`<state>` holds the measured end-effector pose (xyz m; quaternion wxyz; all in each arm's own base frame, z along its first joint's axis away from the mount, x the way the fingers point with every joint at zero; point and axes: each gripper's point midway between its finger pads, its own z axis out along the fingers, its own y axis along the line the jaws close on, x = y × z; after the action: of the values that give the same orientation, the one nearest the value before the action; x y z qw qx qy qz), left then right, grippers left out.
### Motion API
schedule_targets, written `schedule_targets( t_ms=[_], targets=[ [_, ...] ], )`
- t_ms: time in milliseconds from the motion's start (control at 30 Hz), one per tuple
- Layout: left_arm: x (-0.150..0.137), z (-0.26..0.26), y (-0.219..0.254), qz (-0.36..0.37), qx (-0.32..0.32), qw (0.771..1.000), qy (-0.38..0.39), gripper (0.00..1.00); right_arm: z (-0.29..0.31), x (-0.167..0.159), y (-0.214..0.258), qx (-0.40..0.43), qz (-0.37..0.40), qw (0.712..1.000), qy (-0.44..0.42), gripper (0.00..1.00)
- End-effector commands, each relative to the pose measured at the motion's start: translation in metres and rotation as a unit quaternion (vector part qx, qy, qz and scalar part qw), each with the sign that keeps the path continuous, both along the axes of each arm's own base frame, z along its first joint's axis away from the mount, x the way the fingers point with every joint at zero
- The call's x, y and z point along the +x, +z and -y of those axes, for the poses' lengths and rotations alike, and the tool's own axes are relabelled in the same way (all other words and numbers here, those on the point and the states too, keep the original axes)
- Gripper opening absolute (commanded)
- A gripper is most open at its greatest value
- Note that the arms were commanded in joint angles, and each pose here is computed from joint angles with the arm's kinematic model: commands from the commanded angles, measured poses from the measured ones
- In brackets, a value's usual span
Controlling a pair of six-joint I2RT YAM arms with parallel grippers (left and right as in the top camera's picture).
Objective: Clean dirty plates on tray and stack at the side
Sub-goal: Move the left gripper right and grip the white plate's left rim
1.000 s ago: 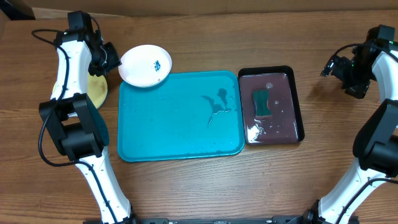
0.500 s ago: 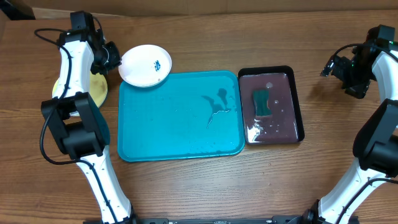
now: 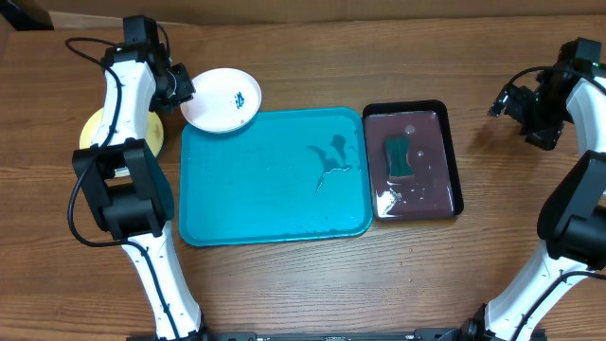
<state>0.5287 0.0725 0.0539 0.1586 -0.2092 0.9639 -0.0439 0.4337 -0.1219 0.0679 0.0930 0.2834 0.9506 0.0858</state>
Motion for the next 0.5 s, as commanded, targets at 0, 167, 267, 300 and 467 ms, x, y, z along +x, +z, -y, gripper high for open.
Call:
schedule_targets(
  t_ms=[0,167,267,300,467],
  targets=[
    [-0.004,-0.002,-0.017,-0.018,0.012,1.0,-0.003,0.31,0.002,0.008,0.018,-0.006,0.025,1.0,0.001,1.0],
    [-0.005,-0.002,-0.019,-0.02,0.012,1.0,-0.003,0.31,0.002,0.008,0.018,-0.006,0.025,1.0,0.001,1.0],
    [-0.006,-0.002,-0.021,-0.022,0.012,1.0,-0.003,0.3,0.002,0.008,0.018,-0.006,0.025,1.0,0.001,1.0],
    [-0.006,-0.002,-0.022,-0.023,0.012,1.0,-0.003,0.3,0.002,0.008,0.018,-0.006,0.025,1.0,0.001,1.0],
    [-0.01,-0.001,-0.03,-0.029,0.011,1.0,-0.003,0.17,0.002,0.008,0.018,-0.006,0.025,1.0,0.001,1.0]
  ],
)
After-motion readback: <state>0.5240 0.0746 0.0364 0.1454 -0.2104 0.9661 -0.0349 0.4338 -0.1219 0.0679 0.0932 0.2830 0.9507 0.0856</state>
